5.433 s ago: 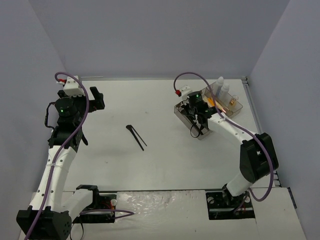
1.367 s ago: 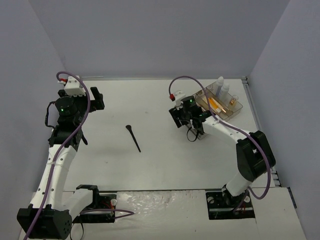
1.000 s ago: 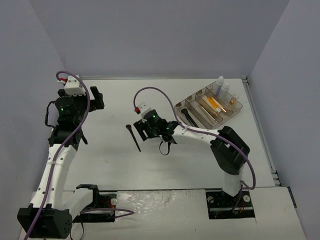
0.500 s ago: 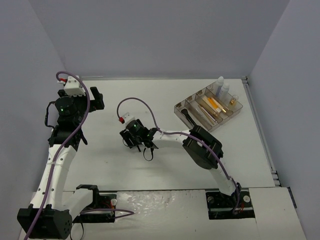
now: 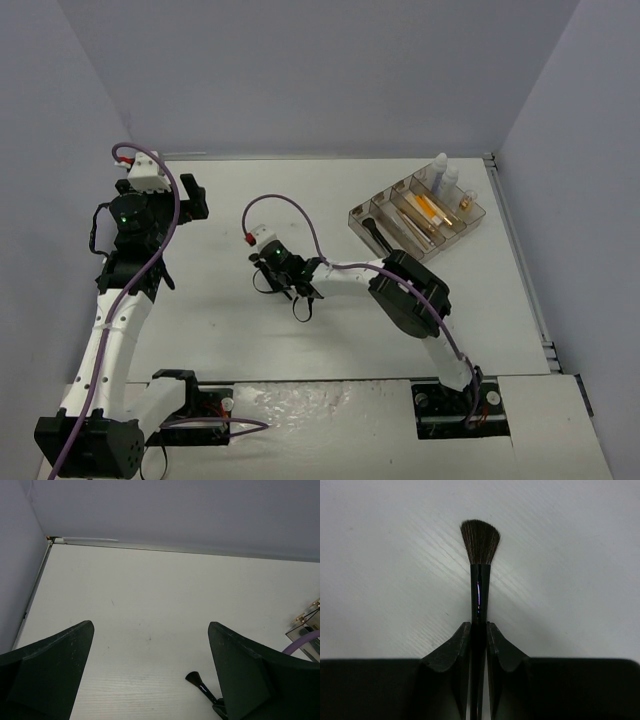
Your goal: Organize the makeup
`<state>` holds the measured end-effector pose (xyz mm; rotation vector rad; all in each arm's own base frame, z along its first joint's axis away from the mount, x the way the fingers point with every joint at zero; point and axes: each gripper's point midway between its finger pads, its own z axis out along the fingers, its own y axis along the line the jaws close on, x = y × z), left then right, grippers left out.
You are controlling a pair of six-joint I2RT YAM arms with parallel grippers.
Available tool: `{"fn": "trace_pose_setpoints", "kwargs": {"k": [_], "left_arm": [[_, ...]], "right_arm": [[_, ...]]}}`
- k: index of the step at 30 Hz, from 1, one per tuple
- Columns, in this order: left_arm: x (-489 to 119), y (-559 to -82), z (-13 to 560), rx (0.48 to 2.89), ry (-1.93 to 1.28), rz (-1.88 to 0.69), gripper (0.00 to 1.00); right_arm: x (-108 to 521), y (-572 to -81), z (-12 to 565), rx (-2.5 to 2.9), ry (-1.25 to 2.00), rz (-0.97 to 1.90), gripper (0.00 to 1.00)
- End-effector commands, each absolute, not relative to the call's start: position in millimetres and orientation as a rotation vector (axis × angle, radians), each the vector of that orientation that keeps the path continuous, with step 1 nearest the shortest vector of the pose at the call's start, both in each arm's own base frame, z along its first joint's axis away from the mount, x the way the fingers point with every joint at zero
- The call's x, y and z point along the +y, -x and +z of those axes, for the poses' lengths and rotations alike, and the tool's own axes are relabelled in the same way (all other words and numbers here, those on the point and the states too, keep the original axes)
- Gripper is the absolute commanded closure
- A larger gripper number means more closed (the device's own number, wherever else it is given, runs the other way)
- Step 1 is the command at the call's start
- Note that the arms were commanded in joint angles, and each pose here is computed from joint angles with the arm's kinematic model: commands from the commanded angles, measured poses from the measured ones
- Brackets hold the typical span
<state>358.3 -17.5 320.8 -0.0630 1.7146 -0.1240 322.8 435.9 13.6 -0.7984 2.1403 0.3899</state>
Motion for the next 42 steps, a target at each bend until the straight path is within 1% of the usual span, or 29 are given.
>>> {"fn": "trace_pose_setpoints", "kwargs": {"k": [1,5,11,18,22,31,33,38,40,42], "left_arm": [[-16,-359,360,1.597,0.062,-0.132,0.03],[-17,-360,359,1.602,0.062,-0.137,0.03],[-17,-361,357,1.605,0.062,-0.139,0.03],[-18,-361,357,1.607,0.061,-0.147,0.03],[-18,-361,357,1.607,0.061,-0.146,0.03],[-18,-362,355,1.609,0.064,-0.144,0.03],[-17,-362,356,1.608,0.065,-0.142,0.03],[-17,-362,356,1.608,0.062,-0.14,0.03],[-18,-362,356,1.608,0.063,-0.142,0.03],[-17,-362,356,1.609,0.064,-0.141,0.03]], "right_arm": [[392,-324,27,2.171,0.808,0.328,1.0],[342,-336,58,2.154,0.807,0.265,1.0],[262,-359,108,2.085,0.872,0.08,1.0],[171,-391,133,2.094,0.823,-0.071,1.0],[147,-409,137,2.109,0.776,-0.11,1.0],[136,-423,114,2.15,0.825,-0.116,1.0],[136,-425,111,2.157,0.827,-0.117,0.96],[136,-426,109,2.168,0.807,-0.109,0.59],[135,-427,115,2.16,0.789,-0.115,0.47],[134,-427,124,2.148,0.755,-0.12,0.39]]}}
